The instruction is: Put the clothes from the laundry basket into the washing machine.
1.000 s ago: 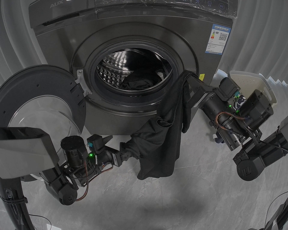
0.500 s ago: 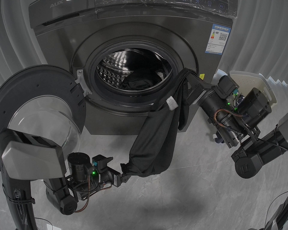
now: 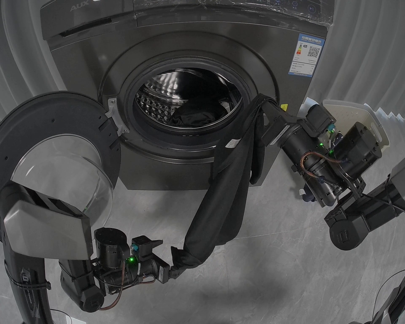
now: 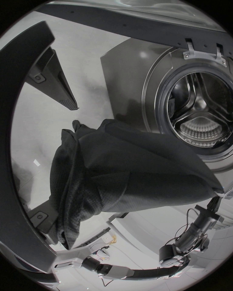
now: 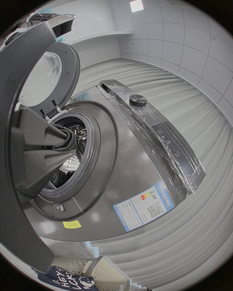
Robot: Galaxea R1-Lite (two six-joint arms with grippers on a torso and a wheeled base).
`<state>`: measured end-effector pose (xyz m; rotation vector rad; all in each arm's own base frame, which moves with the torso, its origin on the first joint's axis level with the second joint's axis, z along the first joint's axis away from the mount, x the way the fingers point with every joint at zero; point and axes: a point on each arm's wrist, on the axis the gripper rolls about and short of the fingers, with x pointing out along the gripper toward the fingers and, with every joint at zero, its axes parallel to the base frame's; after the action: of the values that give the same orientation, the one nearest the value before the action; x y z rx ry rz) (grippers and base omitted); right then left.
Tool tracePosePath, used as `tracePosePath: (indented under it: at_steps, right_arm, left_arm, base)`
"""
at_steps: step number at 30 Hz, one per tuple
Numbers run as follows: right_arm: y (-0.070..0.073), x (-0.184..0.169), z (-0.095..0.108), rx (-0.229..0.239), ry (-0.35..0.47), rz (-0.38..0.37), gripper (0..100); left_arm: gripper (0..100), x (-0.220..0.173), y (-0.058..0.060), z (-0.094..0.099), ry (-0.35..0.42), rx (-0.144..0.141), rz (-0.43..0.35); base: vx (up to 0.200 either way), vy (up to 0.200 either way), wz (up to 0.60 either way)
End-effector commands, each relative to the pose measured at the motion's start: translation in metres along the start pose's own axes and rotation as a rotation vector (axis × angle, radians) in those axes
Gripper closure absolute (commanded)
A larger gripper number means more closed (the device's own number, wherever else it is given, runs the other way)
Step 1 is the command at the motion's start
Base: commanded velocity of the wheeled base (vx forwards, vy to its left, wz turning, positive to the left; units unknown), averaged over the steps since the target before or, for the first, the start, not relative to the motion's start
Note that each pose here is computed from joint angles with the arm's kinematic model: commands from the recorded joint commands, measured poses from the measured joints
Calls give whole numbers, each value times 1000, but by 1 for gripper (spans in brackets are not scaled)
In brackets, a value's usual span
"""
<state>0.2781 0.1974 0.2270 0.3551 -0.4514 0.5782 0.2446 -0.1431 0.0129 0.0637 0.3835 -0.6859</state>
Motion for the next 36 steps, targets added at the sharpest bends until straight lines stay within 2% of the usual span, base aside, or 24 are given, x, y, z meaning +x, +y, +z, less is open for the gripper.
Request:
tracePosePath:
  at_steps: [1,3,4,12,16,20,24,29,30,33,36]
  right_arm:
    - [-1,4,5,-1,-26,0,100]
    - [0,5,6,1,-30,1,100]
    - [0,8,12,2,-55,2,100]
    - [2,11,18,22,-87,-20,100]
    - [3,11,18,25,-85,-16,100]
    - [-1,14,23,17,-108,-28,100]
    - [-6,16,27,14,-120,-38,100]
    - [-5,16,26,16,-121,-37,100]
    - [-5,17,27,16,-125,-37,100]
    - [-8,18,29,11,-134,-45,100]
    - [-17,20,31,-1,-143,-65,100]
  left_arm:
    - [0,-7,-7,-10,55,10,-34]
    - [0,-7,-7,-11,60,15,-34]
    - [0,-8,-6,-13,70,31,-31]
    - [0,-7,-5,-17,83,31,-30]
    - [0,1,-5,-3,12,45,-33]
    - [0,-1,-6,19,-83,56,-42]
    - [0,-13,-9,31,-125,69,-83]
    - [0,-24,-7,47,-187,80,-67]
    - [0,-27,-7,50,-201,73,-66]
    - [0,-39,0,60,-245,77,-34]
    - [0,-49,4,58,-238,75,-13]
  base:
    - [0,0,0]
    - [0,0,0]
    - [0,0,0]
    - [0,0,0]
    - [0,0,0]
    - [0,0,0]
    - [0,0,0]
    - [0,0,0]
    - [0,0,0]
    - [0,0,0]
    - [0,0,0]
